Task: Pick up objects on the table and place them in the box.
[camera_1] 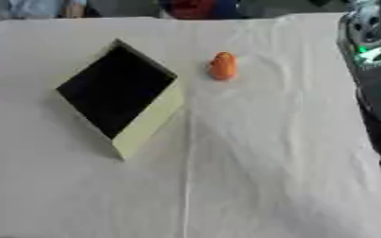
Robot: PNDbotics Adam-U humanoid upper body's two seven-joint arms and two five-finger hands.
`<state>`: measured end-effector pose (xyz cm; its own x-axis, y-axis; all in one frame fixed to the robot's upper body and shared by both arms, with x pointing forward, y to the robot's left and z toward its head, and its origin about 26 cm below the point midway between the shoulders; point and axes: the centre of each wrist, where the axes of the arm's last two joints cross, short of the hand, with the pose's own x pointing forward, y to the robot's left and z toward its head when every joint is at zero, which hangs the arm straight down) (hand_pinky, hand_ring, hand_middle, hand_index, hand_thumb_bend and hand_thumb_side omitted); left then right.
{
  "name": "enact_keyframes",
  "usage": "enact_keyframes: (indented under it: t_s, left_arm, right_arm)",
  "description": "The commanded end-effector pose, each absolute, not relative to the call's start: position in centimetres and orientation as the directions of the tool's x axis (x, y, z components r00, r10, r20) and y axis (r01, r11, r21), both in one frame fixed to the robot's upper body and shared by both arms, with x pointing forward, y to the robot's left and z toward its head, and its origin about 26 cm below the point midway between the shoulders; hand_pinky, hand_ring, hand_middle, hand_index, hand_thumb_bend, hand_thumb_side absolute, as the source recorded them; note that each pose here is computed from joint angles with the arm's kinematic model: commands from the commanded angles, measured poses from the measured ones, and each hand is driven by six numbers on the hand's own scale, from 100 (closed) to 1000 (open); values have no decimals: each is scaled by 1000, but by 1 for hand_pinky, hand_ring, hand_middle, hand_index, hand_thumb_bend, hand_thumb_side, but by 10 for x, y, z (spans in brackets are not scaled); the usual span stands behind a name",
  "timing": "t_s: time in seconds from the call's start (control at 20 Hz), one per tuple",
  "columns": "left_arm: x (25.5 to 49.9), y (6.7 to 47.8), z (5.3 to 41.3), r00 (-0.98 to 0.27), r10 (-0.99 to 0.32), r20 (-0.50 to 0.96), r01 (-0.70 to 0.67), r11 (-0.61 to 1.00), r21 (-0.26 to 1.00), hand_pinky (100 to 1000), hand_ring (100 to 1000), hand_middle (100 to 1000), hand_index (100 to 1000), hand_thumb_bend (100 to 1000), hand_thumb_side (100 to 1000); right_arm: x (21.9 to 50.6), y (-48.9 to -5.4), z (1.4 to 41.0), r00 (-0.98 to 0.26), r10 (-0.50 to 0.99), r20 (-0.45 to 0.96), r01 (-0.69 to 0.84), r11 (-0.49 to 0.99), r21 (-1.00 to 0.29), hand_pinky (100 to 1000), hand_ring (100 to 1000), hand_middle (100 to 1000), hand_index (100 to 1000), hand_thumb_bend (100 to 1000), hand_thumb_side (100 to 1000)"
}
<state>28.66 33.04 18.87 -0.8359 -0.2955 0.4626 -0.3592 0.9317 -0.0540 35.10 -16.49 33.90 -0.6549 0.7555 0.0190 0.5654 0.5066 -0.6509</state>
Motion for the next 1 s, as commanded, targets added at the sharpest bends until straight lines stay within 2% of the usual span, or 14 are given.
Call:
enact_keyframes:
  t_s: [0.05, 0.25, 0.3, 0.35, 0.75, 1.0]
  left_arm:
    - [284, 331, 196, -846, -303, 438, -357, 933, -45, 615, 663, 717, 769, 100, 656]
    - [283, 331, 195, -844, -305, 442, -358, 933, -40, 615, 663, 718, 768, 100, 657]
    - [283, 331, 195, -843, -305, 443, -358, 933, -39, 615, 663, 718, 768, 100, 656]
    - [283, 331, 195, -843, -306, 443, -358, 933, -37, 615, 663, 718, 768, 100, 657]
    - [283, 332, 194, -838, -310, 449, -361, 932, -30, 615, 662, 719, 768, 100, 659]
    - [282, 332, 193, -837, -310, 452, -359, 933, -24, 615, 662, 719, 768, 100, 659]
  right_arm:
    - [349, -166, 350, -642, 766, -31, 590, 467, -658, 832, 874, 715, 792, 100, 857]
    - [356, -165, 352, -613, 785, -94, 583, 368, -724, 861, 885, 739, 809, 100, 858]
    - [358, -165, 353, -604, 789, -115, 580, 336, -742, 868, 889, 746, 815, 100, 809]
    - [360, -164, 353, -598, 790, -137, 574, 303, -761, 875, 892, 753, 819, 100, 863]
    - [373, -146, 367, -579, 745, -331, 480, -17, -877, 928, 907, 792, 846, 100, 919]
    - [383, -135, 370, -590, 722, -360, 380, -145, -914, 929, 912, 801, 852, 100, 950]
